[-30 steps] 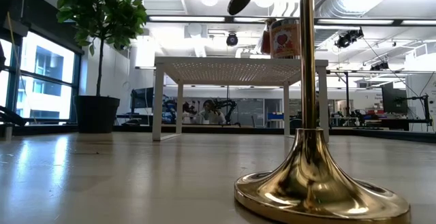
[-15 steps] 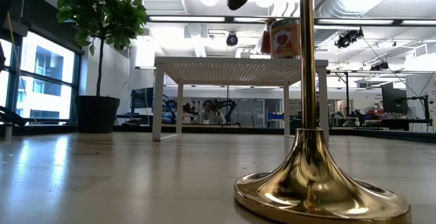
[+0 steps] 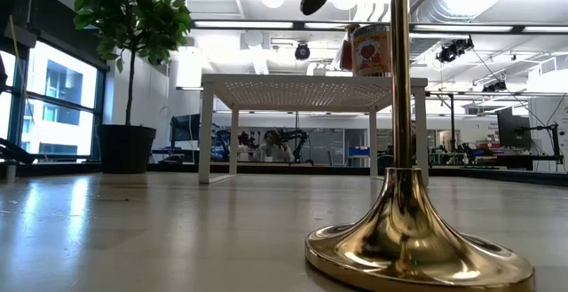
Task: Pick & Place candle stick holders
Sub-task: Put the left gold candle holder on the shelf
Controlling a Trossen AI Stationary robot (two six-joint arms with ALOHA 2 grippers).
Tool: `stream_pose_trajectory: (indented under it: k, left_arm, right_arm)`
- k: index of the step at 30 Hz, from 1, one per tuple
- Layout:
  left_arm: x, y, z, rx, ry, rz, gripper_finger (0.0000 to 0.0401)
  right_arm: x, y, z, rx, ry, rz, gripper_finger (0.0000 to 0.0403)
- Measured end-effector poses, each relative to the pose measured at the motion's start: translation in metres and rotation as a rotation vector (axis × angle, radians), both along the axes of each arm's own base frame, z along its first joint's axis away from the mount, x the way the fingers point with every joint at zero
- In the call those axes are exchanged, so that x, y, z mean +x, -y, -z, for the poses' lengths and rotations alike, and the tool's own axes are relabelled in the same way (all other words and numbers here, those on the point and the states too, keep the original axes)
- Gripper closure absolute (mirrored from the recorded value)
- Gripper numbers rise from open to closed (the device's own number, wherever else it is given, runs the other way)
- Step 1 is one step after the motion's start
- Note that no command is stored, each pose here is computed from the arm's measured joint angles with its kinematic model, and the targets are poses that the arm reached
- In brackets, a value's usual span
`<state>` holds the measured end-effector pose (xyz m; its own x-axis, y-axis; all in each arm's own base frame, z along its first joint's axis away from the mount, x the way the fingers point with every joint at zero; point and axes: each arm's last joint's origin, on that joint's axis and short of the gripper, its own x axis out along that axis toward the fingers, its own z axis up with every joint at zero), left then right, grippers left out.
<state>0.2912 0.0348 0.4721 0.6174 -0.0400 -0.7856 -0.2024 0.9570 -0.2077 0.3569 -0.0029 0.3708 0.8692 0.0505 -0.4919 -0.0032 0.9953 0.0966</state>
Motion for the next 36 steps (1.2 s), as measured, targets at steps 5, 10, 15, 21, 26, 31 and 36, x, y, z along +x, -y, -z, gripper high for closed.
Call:
stream_pose_trajectory:
  k: [5, 10, 15, 21, 26, 31, 36]
  left_arm:
    - [-0.001, 0.0, -0.003, 0.006, 0.027, -0.004, 0.0163]
    - [-0.016, 0.002, -0.019, -0.032, 0.117, -0.07, 0.0161]
    - [-0.042, 0.004, -0.04, -0.001, 0.238, -0.117, 0.0161]
    - [-0.075, 0.004, -0.064, 0.092, 0.383, -0.224, 0.016]
    - [-0.092, 0.004, -0.075, 0.136, 0.454, -0.312, 0.016]
    - [-0.101, 0.003, -0.079, 0.151, 0.479, -0.4, 0.016]
    - [-0.103, 0.003, -0.078, 0.115, 0.477, -0.445, 0.016]
  right_arm:
    - [-0.001, 0.0, 0.002, -0.007, -0.023, 0.009, 0.0394]
    - [-0.008, 0.001, 0.003, -0.041, -0.08, 0.074, 0.0394]
    - [-0.024, 0.0, -0.014, -0.126, -0.034, 0.192, 0.0394]
    - [-0.046, 0.001, -0.054, -0.2, 0.191, 0.384, 0.0394]
    - [-0.046, -0.003, -0.063, -0.297, 0.273, 0.511, 0.0394]
    - [-0.029, -0.005, -0.055, -0.427, 0.265, 0.681, 0.0394]
    - [-0.007, 0.0, -0.041, -0.426, 0.273, 0.726, 0.0394]
